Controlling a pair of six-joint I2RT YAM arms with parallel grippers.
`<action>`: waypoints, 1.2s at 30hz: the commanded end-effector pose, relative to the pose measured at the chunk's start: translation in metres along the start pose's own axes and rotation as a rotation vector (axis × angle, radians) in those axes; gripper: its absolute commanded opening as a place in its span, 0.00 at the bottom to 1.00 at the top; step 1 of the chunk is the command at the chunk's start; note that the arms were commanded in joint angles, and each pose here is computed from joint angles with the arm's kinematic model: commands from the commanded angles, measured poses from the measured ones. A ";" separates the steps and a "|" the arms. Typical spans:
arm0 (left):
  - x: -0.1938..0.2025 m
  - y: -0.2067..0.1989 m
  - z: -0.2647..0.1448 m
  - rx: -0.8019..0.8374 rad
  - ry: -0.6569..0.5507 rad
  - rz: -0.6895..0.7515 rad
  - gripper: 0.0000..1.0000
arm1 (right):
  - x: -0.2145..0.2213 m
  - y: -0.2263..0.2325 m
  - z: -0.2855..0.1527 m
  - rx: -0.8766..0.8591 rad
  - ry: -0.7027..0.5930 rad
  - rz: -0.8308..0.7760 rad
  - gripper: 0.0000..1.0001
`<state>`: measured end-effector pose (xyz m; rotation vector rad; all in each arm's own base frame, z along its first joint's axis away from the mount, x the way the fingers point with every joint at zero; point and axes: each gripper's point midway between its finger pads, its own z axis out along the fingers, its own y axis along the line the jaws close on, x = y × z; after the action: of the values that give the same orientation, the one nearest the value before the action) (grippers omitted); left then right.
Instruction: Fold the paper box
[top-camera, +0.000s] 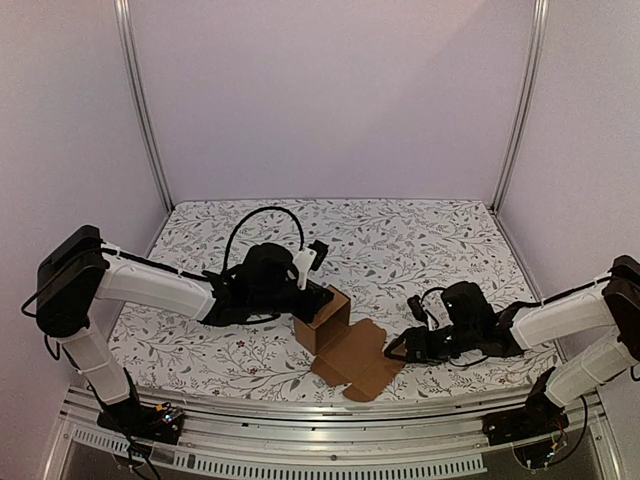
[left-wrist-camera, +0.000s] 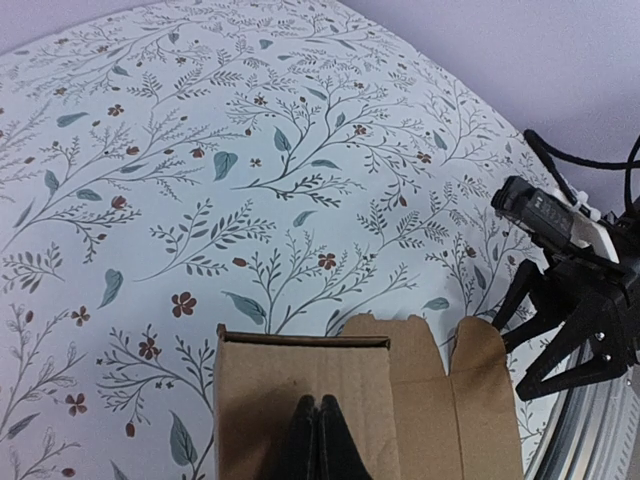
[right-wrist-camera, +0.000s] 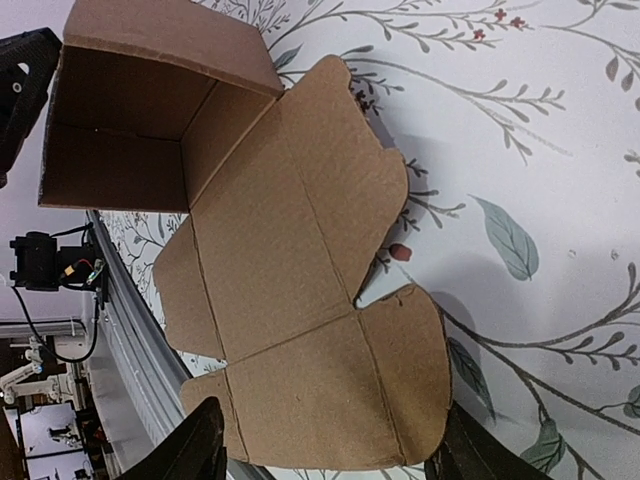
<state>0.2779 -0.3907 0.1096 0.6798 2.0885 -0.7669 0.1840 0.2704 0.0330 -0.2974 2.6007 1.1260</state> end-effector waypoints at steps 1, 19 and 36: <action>0.025 0.008 -0.003 -0.030 0.072 -0.006 0.00 | 0.023 -0.006 -0.002 -0.034 0.054 0.070 0.67; 0.027 0.003 -0.002 -0.023 0.069 -0.005 0.00 | 0.007 0.021 0.011 -0.208 -0.087 0.150 0.51; 0.027 0.001 -0.007 -0.013 0.051 -0.021 0.00 | 0.001 0.020 0.007 -0.193 -0.155 0.195 0.28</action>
<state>0.2722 -0.3906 0.1096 0.6620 2.0769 -0.7882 0.1730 0.2910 0.0335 -0.0335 2.4767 1.4179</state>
